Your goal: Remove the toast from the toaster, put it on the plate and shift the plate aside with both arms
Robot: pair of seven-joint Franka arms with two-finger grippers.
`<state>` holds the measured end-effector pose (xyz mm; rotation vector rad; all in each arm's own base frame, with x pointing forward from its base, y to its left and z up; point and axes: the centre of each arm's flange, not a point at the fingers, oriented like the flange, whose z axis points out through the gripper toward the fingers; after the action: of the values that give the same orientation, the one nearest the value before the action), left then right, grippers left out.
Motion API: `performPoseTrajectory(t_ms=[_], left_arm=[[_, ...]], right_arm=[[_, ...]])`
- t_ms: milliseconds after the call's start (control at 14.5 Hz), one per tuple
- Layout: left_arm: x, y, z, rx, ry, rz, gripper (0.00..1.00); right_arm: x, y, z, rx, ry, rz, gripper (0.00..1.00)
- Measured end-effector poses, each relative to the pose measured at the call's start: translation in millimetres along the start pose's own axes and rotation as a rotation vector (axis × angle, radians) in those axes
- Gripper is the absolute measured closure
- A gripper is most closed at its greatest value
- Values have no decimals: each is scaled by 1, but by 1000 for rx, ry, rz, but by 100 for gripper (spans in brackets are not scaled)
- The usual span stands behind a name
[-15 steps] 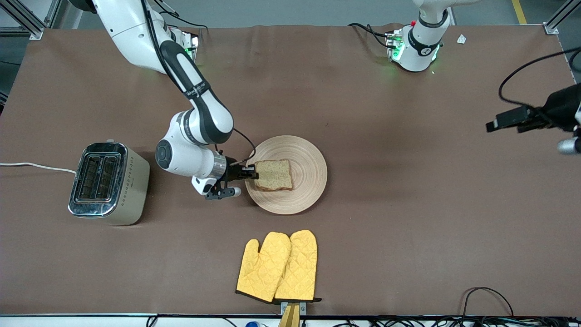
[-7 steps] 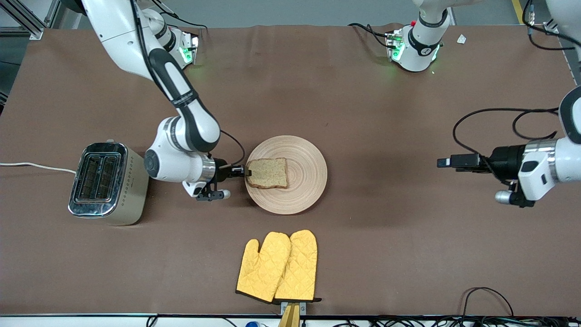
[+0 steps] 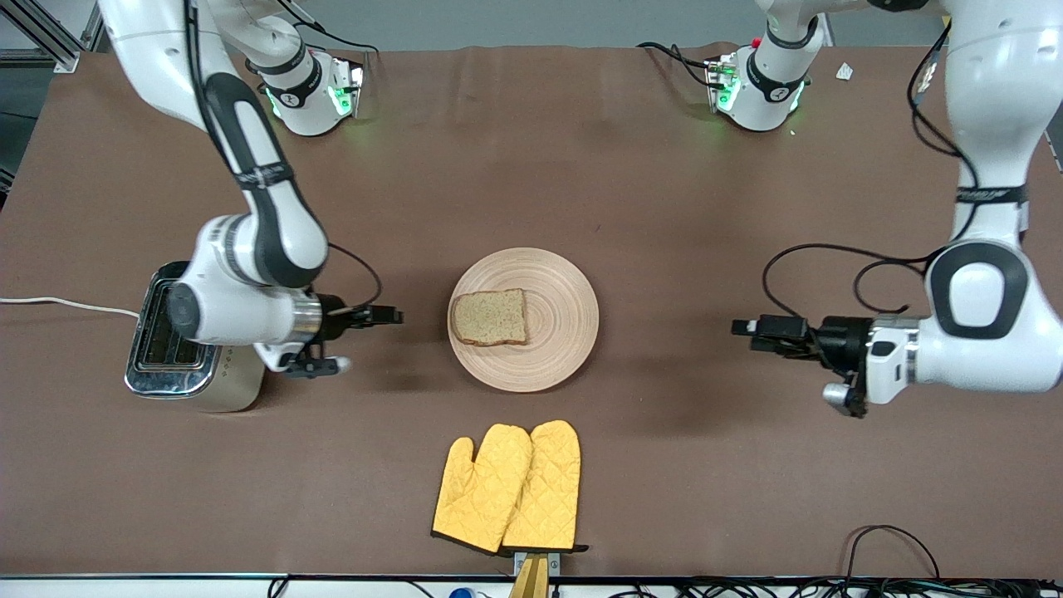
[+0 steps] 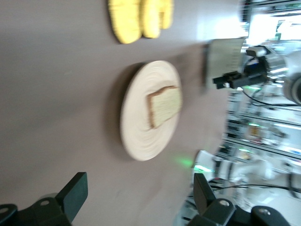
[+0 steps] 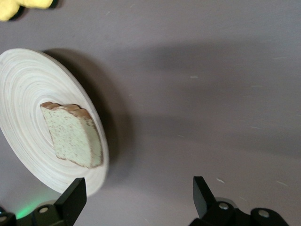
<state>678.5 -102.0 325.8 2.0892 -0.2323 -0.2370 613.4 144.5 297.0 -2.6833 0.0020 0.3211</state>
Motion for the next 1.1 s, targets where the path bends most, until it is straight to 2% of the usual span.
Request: performPoseTrajectory(t_ms=[206, 344, 413, 550, 894, 963, 1101], left_arm=[[7, -24, 55, -86, -12, 39, 5], [9, -30, 94, -103, -39, 55, 17], [9, -34, 112, -94, -42, 58, 17], [5, -43, 145, -65, -43, 65, 26], [-7, -50, 215, -15, 9, 35, 31], [-9, -51, 227, -18, 12, 25, 37], [-14, -58, 244, -16, 6, 9, 39]], right_arm=[[-13, 33, -79, -11, 26, 34, 0], [-28, 45, -132, -70, 70, 21, 0], [-38, 49, -156, -114, 86, 5, 0], [-62, 45, -200, -189, 98, -31, 0], [-112, 36, -293, -274, 51, -28, 0], [-119, 35, -304, -291, 56, -9, 0], [-133, 30, -319, -306, 66, 50, 0]])
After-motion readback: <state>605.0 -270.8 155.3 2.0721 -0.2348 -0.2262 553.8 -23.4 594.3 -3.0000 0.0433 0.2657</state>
